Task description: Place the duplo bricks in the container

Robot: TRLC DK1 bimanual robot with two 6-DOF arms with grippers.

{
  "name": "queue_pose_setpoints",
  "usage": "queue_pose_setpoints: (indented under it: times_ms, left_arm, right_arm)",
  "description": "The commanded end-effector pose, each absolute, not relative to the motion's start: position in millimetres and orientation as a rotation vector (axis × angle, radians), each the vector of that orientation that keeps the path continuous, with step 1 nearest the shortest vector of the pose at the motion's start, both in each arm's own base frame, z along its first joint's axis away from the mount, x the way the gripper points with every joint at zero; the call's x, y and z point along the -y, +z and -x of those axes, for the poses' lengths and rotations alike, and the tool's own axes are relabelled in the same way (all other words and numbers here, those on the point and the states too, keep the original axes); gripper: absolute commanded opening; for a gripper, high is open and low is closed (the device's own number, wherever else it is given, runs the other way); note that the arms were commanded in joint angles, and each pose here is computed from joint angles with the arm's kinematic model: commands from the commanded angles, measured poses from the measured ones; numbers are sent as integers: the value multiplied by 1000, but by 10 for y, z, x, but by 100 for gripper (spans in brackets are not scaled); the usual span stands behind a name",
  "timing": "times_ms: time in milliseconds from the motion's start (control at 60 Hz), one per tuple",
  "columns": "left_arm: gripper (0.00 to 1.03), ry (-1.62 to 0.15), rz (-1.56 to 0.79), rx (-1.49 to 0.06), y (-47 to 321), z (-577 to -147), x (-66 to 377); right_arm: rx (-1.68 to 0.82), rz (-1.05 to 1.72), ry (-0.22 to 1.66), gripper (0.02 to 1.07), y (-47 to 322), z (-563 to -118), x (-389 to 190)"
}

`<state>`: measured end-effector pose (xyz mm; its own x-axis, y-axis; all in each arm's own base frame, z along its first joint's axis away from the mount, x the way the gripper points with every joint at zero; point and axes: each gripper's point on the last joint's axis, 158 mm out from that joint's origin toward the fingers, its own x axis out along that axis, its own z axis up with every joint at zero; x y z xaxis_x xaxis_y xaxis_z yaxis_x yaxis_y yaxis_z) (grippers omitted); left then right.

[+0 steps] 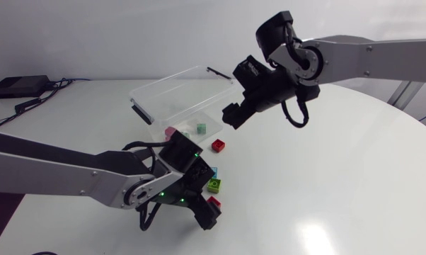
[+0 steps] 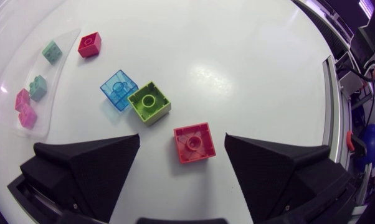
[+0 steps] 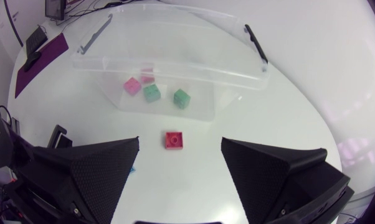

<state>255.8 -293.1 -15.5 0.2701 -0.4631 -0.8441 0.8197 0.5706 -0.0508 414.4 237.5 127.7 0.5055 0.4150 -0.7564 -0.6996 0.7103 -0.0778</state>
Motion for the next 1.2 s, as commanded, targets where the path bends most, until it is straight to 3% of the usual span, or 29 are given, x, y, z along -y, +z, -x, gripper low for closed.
queue_pose_setpoints:
  times_ms: [0, 133, 433, 567, 767, 983, 1183]
  left_arm:
    - [92, -894, -417, -976, -149, -2591, 3012]
    - [86, -881, -421, -1033, -169, -2576, 3014]
    - [85, -861, -458, -1169, -236, -2536, 3020]
    - [68, -845, -436, -1220, -291, -2557, 3027]
    - [63, -830, -436, -1295, -347, -2571, 3005]
    - [48, -810, -421, -1354, -434, -2614, 2960]
    - [34, -824, -414, -1402, -442, -2524, 2850]
  right_arm:
    - [-789, 384, 688, 98, 1252, -4031, -2292]
    - [-804, 375, 686, 98, 1202, -3899, -2214]
    - [-811, 366, 685, 98, 1179, -3722, -2113]
    - [-813, 360, 683, 98, 1178, -3696, -2077]
    - [-815, 358, 683, 98, 1184, -3676, -2053]
    - [-832, 357, 689, 98, 1129, -3634, -2046]
    - [-893, 358, 715, 98, 864, -3507, -2032]
